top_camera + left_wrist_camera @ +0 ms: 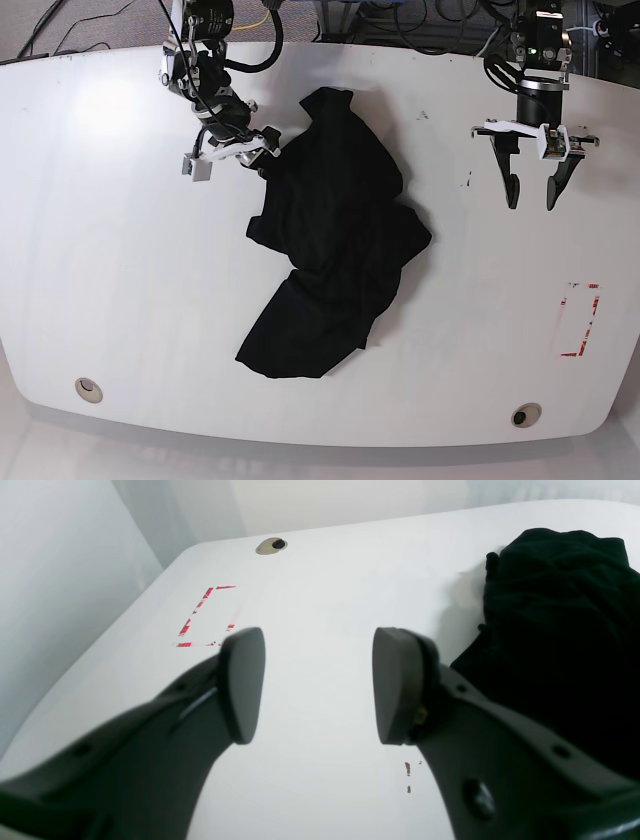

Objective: Layout the t-shirt on the table in an organized manner, then fold the t-shirt properly
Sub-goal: 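Lower the right gripper onto the shirt edge and pinch it, then reach the left gripper to the shirt's other edge and grasp it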

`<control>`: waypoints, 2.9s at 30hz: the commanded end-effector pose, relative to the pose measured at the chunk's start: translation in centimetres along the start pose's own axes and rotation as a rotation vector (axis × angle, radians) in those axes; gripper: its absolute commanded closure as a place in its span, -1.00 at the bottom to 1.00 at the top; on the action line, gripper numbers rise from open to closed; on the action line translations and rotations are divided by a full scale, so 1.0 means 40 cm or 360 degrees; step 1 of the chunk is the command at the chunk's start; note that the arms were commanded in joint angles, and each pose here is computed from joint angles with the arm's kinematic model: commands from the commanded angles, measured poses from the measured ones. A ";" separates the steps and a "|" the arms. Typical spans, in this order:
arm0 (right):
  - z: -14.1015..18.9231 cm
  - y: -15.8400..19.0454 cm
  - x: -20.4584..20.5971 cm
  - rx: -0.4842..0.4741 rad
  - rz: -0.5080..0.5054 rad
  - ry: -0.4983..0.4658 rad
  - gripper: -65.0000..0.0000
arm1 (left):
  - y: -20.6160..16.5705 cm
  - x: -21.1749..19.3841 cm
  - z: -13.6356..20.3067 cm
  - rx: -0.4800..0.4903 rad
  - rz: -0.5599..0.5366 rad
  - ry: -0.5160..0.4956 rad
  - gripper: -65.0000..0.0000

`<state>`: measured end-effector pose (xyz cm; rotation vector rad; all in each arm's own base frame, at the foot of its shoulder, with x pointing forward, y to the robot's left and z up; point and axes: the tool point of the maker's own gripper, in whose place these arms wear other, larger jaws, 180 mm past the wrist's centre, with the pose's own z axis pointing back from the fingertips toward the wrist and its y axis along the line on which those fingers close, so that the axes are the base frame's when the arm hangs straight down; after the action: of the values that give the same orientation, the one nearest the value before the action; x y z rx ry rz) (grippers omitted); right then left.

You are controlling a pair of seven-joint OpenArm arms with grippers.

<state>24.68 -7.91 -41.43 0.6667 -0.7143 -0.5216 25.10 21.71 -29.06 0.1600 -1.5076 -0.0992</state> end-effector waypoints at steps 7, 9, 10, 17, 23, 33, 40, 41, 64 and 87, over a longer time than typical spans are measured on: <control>-0.015 0.050 0.007 0.0085 0.0032 -0.0006 0.13 | 0.008 0.031 -0.002 0.0005 -0.0021 -0.0076 0.00; -0.018 0.053 0.008 0.0089 0.0033 -0.0006 0.13 | 0.008 0.031 -0.002 0.0005 -0.0021 -0.0076 0.00; -0.019 0.052 0.005 0.0089 0.0031 -0.0001 0.13 | 0.008 0.031 -0.002 0.0005 -0.0021 -0.0076 0.00; -0.029 0.065 -0.004 0.0107 0.0012 0.0005 0.13 | 0.008 0.031 -0.002 0.0005 -0.0021 -0.0076 0.00; -0.035 0.073 0.009 0.0120 0.0019 -0.0007 0.13 | 0.008 0.031 -0.002 0.0005 -0.0021 -0.0076 0.00; -0.064 0.052 -0.017 0.0098 -0.0021 0.0053 0.21 | 0.012 0.033 -0.003 0.0001 -0.0035 -0.0078 0.00; -0.065 0.053 -0.018 0.0100 -0.0020 0.0058 0.65 | 0.014 0.035 -0.004 -0.0005 -0.0046 -0.0080 0.00; -0.065 0.055 -0.018 0.0103 -0.0018 0.0058 0.74 | 0.015 0.035 -0.004 -0.0008 -0.0050 -0.0080 0.00; 0.078 0.144 0.124 0.0139 0.0248 -0.0173 1.00 | 0.016 0.035 -0.006 -0.0008 -0.0052 -0.0080 0.01; 0.147 0.188 0.333 0.0160 0.0743 -0.0393 1.00 | -0.111 0.000 -0.028 -0.0213 0.0031 0.0047 0.00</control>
<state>29.54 -13.27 -29.35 0.5028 -1.0254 -0.1730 26.07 17.79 -30.96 0.0494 -1.4274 -0.1709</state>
